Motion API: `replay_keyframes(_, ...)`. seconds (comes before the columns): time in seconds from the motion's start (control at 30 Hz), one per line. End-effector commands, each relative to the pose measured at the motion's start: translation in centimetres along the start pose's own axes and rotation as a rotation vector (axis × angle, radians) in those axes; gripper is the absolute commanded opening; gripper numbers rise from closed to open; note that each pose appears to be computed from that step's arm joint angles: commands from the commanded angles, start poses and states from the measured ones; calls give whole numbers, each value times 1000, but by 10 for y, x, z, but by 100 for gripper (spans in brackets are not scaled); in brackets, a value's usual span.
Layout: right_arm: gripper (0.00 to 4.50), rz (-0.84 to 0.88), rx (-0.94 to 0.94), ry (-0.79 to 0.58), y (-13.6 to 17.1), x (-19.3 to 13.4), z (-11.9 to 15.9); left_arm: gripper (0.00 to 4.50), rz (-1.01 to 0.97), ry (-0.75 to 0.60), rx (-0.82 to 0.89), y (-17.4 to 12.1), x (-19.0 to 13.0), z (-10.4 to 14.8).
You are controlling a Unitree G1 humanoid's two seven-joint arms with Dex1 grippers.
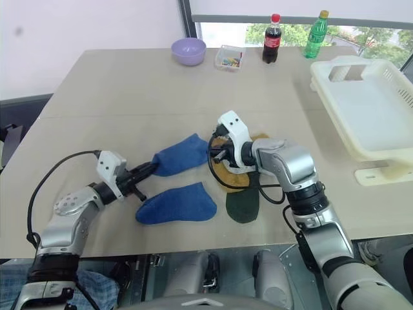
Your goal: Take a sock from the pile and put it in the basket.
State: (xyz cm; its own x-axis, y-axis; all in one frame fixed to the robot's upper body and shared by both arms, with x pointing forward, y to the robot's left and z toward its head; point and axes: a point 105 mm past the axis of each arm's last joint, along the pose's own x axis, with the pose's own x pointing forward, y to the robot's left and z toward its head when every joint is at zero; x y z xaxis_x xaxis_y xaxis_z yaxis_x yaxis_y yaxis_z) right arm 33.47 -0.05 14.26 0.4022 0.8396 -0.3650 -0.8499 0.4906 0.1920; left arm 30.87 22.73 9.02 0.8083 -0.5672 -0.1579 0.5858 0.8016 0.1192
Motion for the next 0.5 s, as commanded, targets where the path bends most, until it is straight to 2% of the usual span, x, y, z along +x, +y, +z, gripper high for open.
replay_keyframes(0.03,0,51,-9,-110,11,2,19,1,-6,-44,19,-4,0,13)
replay_keyframes(0.13,0,43,31,-181,10,4,30,1,-1,-40,20,-3,-2,12)
replay_keyframes(0.3,0,38,-126,-325,13,-2,55,1,7,-47,19,-2,-3,12)
replay_keyframes(0.5,0,-6,-225,-250,1,1,34,1,-11,-48,18,-10,2,11)
